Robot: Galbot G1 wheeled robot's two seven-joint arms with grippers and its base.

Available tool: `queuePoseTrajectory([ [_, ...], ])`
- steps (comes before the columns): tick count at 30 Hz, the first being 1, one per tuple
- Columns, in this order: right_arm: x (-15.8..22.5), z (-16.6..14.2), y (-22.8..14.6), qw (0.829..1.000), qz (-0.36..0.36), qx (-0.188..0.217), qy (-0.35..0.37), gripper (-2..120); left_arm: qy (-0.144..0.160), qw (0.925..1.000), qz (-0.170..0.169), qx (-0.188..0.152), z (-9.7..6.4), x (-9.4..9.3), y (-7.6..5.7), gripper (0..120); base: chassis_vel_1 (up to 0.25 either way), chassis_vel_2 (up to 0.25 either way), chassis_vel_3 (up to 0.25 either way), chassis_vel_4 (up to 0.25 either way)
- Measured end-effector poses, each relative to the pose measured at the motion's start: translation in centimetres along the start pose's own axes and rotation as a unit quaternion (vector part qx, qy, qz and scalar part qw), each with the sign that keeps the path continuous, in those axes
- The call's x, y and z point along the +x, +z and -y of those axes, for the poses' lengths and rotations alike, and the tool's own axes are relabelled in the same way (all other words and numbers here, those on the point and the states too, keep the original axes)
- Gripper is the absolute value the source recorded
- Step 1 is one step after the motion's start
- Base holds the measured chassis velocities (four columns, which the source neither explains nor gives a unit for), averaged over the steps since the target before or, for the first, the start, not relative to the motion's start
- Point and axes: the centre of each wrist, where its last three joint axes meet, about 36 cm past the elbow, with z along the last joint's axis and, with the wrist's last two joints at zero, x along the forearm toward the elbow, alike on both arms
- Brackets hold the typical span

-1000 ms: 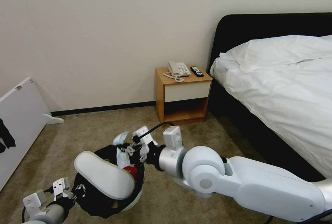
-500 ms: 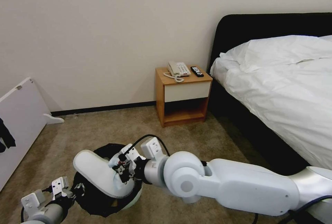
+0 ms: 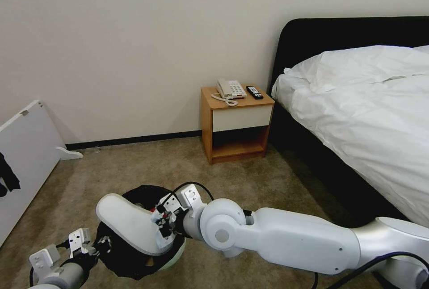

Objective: Pick up the trash bin, then pick up the garbage from the floor and place it into the trash bin.

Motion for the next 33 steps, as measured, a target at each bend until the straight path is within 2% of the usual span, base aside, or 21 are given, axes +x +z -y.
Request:
queuePoseTrajectory([
  [2, -1.7, 0.2, 0.2, 1.0, -0.004, -0.006, 0.003, 0, 0.0, 1.0, -0.001, 0.0, 0.0, 0.0, 0.0, 1, 0.0, 0.0, 0.0, 0.0],
  [6, -2.5, 0.3, 0.1, 1.0, -0.006, -0.009, 0.005, 0, -0.001, 1.0, -0.003, 0.001, -0.1, -0.2, 0.1, 1, 0.0, 0.0, 0.0, 0.0],
  [13, -2.6, 0.0, 0.0, 1.0, -0.004, -0.01, 0.003, 0, 0.0, 1.0, -0.004, 0.002, -0.2, -0.4, 0.2, 1, 0.0, 0.0, 0.0, 0.0],
  [16, -1.9, -0.4, -0.3, 1.0, 0.006, -0.011, -0.001, 5, 0.0, 1.0, -0.005, 0.003, -0.3, -0.5, 0.3, 1, 0.0, 0.0, 0.0, 0.0],
  [17, -1.5, -0.5, -0.5, 1.0, 0.01, -0.011, -0.001, 14, -0.001, 1.0, -0.006, 0.003, -0.3, -0.6, 0.3, 1, 0.0, 0.0, 0.0, 0.0],
  [19, -1.2, -0.6, -0.6, 1.0, 0.013, -0.012, -0.001, 17, -0.001, 1.0, -0.006, 0.003, -0.3, -0.7, 0.3, 1, 0.0, 0.0, 0.0, 0.0],
  [21, -0.3, -0.6, -0.6, 1.0, 0.017, -0.014, 0.0, 28, 0.0, 1.0, -0.007, 0.003, -0.2, -0.8, 0.4, 1, 0.0, 0.0, 0.0, 0.0],
  [22, -0.3, -0.6, -0.6, 1.0, 0.017, -0.014, 0.0, 28, 0.0, 1.0, -0.007, 0.003, -0.2, -0.8, 0.4, 1, 0.0, 0.0, 0.0, 0.0],
  [23, 0.2, -0.7, -0.7, 1.0, 0.019, -0.014, 0.0, 37, 0.001, 1.0, -0.007, 0.004, -0.2, -0.8, 0.4, 1, 0.0, 0.0, 0.0, 0.0],
  [24, 0.4, -0.8, -0.7, 1.0, 0.02, -0.014, 0.0, 41, 0.001, 1.0, -0.007, 0.004, -0.2, -0.8, 0.4, 1, 0.0, 0.0, 0.0, 0.0],
  [27, 0.7, -0.8, -0.7, 1.0, 0.021, -0.015, 0.0, 45, 0.001, 1.0, -0.007, 0.004, -0.2, -0.8, 0.4, 1, 0.0, 0.0, 0.0, 0.0],
  [29, 1.2, -0.9, -0.6, 1.0, 0.02, -0.015, 0.001, 57, 0.0, 1.0, -0.007, 0.004, -0.2, -0.8, 0.4, 1, 0.0, 0.0, 0.0, 0.0],
  [30, 1.2, -0.9, -0.6, 1.0, 0.02, -0.015, 0.001, 57, 0.0, 1.0, -0.007, 0.004, -0.2, -0.8, 0.4, 1, 0.0, 0.0, 0.0, 0.0],
  [33, 1.5, -1.1, -0.6, 1.0, 0.019, -0.014, 0.001, 73, 0.0, 1.0, -0.007, 0.005, -0.2, -0.8, 0.5, 1, 0.0, 0.0, 0.0, 0.0],
])
